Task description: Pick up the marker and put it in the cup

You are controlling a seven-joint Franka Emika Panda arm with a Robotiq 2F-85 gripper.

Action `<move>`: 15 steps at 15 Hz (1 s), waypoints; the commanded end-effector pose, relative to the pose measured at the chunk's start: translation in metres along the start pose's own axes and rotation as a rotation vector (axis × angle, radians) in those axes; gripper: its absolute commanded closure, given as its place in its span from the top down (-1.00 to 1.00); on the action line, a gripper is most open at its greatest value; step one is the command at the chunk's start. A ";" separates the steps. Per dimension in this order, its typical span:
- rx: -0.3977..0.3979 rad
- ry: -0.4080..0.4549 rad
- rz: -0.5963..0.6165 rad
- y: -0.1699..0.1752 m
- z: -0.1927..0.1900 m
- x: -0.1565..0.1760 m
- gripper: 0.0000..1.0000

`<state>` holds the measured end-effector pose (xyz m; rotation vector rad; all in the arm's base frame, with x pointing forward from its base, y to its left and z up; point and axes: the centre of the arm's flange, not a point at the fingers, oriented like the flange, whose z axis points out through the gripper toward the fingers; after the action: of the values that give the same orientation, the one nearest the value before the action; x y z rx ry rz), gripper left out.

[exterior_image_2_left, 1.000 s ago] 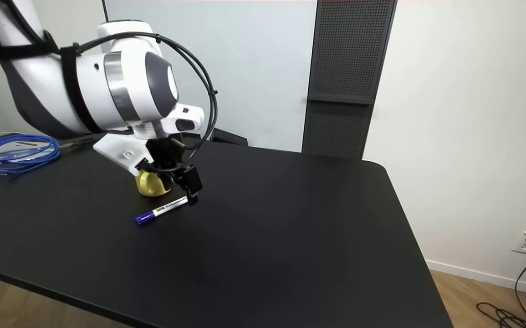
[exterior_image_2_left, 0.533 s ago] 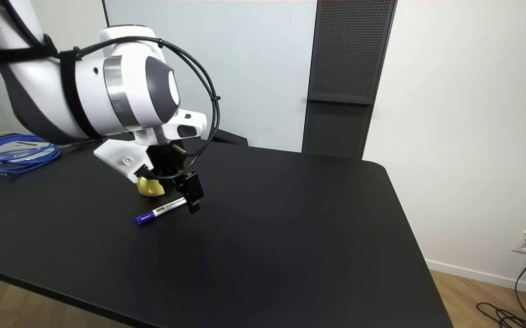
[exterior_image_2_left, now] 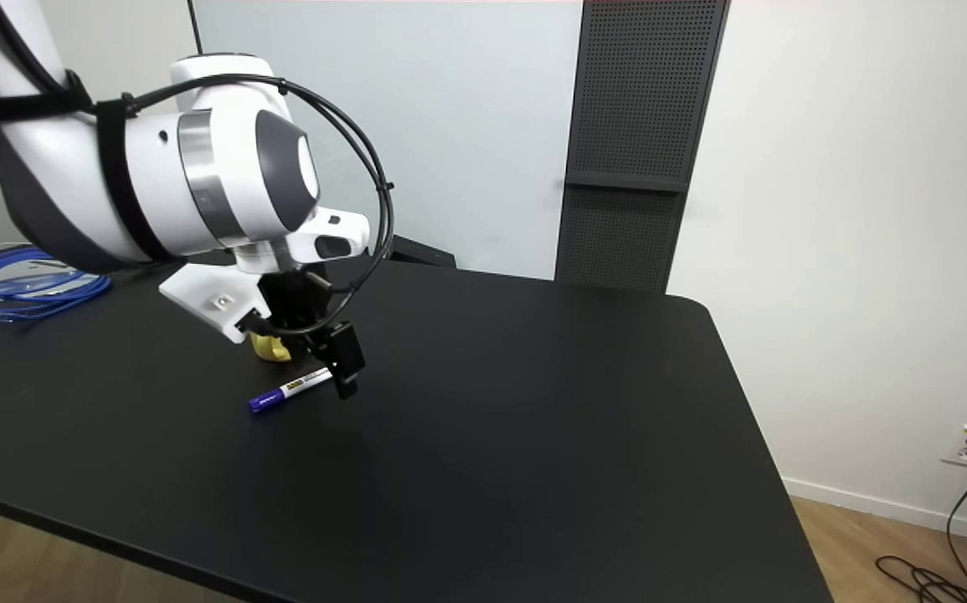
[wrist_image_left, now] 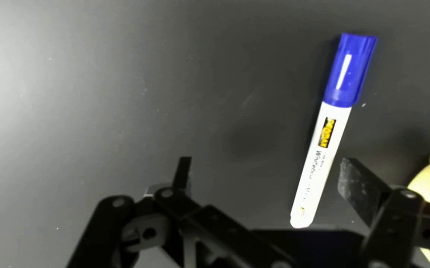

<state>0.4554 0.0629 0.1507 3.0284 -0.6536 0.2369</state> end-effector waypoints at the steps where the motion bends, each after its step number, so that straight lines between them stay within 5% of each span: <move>1: -0.017 -0.005 0.026 -0.007 0.005 -0.004 0.50; 3: -0.021 -0.004 0.024 -0.008 0.006 -0.005 0.38; 12: -0.023 -0.007 0.030 -0.008 0.008 -0.004 -0.91; 15: -0.028 -0.017 0.037 -0.004 0.012 -0.004 -1.00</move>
<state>0.4522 0.0684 0.1437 3.0159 -0.6546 0.2154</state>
